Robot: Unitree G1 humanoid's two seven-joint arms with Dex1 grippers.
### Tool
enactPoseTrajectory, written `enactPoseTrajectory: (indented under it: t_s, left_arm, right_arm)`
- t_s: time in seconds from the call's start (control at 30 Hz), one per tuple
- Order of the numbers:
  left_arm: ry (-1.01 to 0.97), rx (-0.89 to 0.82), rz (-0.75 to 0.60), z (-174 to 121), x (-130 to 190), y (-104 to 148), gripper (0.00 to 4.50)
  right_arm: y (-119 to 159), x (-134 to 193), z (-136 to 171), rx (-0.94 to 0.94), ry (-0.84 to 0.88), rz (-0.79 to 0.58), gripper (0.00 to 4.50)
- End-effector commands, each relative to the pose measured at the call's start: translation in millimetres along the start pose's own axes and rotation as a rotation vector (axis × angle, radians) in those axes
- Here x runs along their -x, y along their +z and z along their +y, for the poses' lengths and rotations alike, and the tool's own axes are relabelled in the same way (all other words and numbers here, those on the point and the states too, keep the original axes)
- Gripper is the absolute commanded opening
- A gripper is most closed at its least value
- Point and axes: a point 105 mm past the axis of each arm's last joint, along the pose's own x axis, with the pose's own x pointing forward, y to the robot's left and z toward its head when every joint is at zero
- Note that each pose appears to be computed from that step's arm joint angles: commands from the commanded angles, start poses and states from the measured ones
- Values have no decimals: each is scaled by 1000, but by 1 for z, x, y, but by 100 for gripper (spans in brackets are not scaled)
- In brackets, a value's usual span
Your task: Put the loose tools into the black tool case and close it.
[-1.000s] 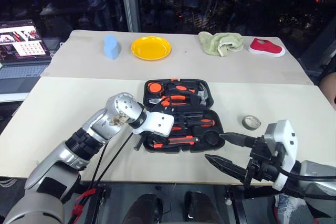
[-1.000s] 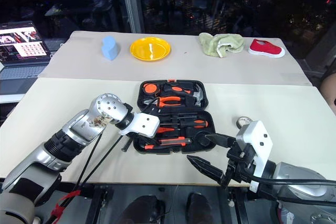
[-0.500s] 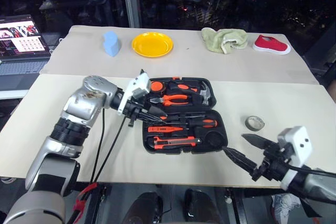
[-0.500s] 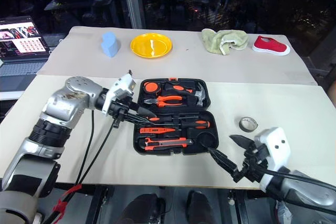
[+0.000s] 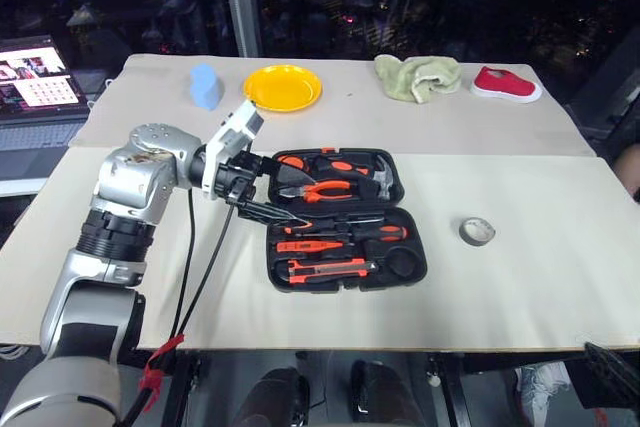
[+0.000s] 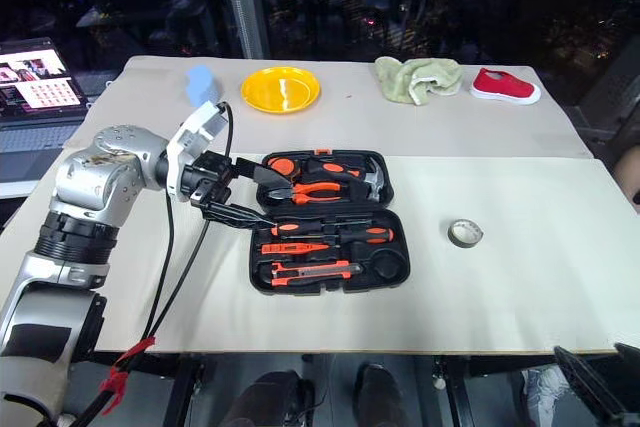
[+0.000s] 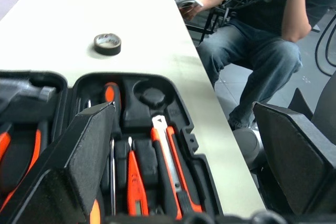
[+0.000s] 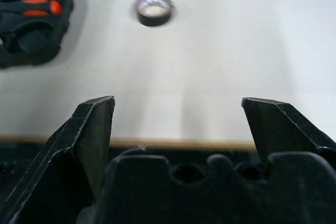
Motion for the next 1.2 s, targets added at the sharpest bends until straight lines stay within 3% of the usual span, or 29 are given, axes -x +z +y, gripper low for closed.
enactPoseTrajectory:
  t_s: [0.03,0.2,0.37,0.6,0.9,1.0,1.2]
  left_arm:
    - [-14,-73,-19,-12,-1,16,448]
    - [10,-93,-15,-18,-2,15,448]
    - [37,-110,1,-24,-1,13,448]
    - [105,-154,33,-26,-4,10,448]
    - [168,-168,46,-26,1,9,448]
    - [176,-175,48,-27,0,9,450]
    - [186,-184,54,-25,2,11,450]
  right_arm:
    - [33,-12,-10,123,65,-27,450]
    - [68,-60,-17,273,203,-3,450]
    - [89,-119,-1,442,368,101,450]
    - [73,-188,9,557,462,251,450]
    - [62,-216,15,540,504,284,450]
    - [58,-223,18,533,514,284,384]
    - [51,-232,18,514,505,287,176]
